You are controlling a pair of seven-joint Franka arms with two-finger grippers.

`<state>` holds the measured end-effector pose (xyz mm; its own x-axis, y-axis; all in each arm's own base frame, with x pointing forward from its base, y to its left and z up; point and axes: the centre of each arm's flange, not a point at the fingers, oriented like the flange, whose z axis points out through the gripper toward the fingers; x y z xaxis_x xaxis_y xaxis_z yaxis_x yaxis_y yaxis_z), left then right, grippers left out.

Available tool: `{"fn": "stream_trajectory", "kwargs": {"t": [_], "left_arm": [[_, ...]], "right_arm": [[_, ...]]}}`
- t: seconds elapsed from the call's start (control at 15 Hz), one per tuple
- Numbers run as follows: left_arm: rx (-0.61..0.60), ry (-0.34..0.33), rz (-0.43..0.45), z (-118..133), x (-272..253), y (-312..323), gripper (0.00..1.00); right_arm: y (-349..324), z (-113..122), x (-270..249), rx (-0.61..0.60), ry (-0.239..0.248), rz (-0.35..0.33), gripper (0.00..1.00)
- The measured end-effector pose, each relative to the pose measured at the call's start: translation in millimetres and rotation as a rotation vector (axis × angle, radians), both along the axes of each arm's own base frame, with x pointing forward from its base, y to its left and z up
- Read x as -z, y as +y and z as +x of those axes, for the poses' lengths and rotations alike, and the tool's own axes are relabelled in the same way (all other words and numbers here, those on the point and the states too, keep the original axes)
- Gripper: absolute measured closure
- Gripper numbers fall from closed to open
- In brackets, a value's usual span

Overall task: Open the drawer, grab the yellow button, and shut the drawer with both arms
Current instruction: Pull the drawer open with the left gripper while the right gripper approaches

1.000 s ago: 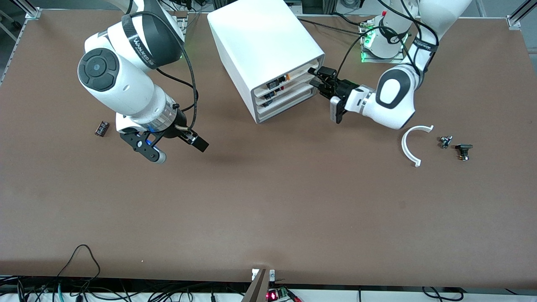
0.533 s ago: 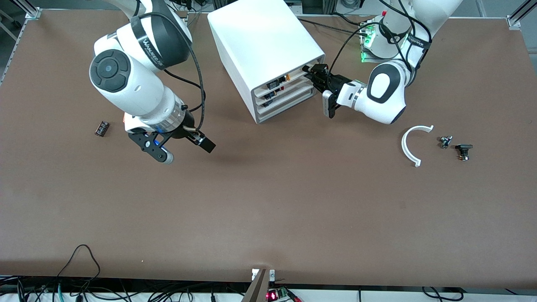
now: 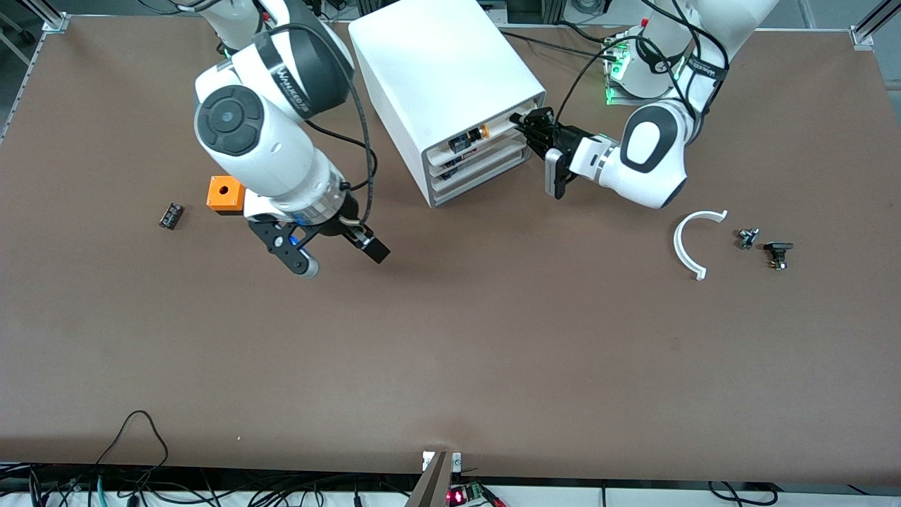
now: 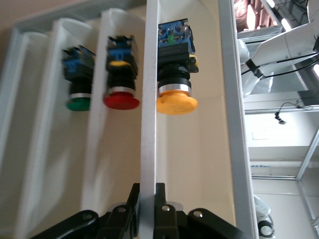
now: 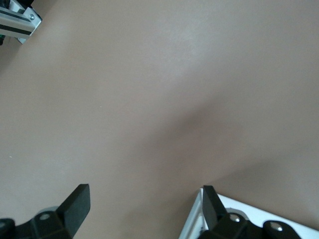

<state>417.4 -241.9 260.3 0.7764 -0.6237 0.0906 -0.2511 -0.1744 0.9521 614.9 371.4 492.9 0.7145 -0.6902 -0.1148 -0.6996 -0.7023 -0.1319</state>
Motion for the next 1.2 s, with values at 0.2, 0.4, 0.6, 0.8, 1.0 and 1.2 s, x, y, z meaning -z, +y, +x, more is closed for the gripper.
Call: {"fn": "stream_trajectory", "kwargs": {"t": [0.2,0.4,0.6,0.8,1.0,1.2], "left_arm": [[0.014,-0.092,0.049,40.3,-13.9,38.0,0.86],[0.029,-0.149,0.088,76.6,-19.1,70.7,0.86],[0.044,-0.149,0.068,107.1,-12.5,84.0,0.86],[0.048,-0.132,0.055,114.7,-6.7,92.1,0.86],[0.049,-0.135,0.054,116.6,-8.6,93.8,0.86],[0.082,-0.153,0.072,116.3,-8.0,97.1,0.74]], "right_arm": [[18.8,2.5,1.6,0.068,-0.003,0.016,0.0],[40.9,3.0,4.3,0.151,-0.018,0.046,0.0],[73.3,-7.1,10.7,0.214,-0.037,0.072,0.0],[106.6,-23.3,15.1,0.27,-0.058,0.097,0.0],[131.1,-38.0,16.6,0.314,-0.063,0.122,0.0],[153.4,-51.3,21.7,0.355,-0.064,0.145,0.0]]}}
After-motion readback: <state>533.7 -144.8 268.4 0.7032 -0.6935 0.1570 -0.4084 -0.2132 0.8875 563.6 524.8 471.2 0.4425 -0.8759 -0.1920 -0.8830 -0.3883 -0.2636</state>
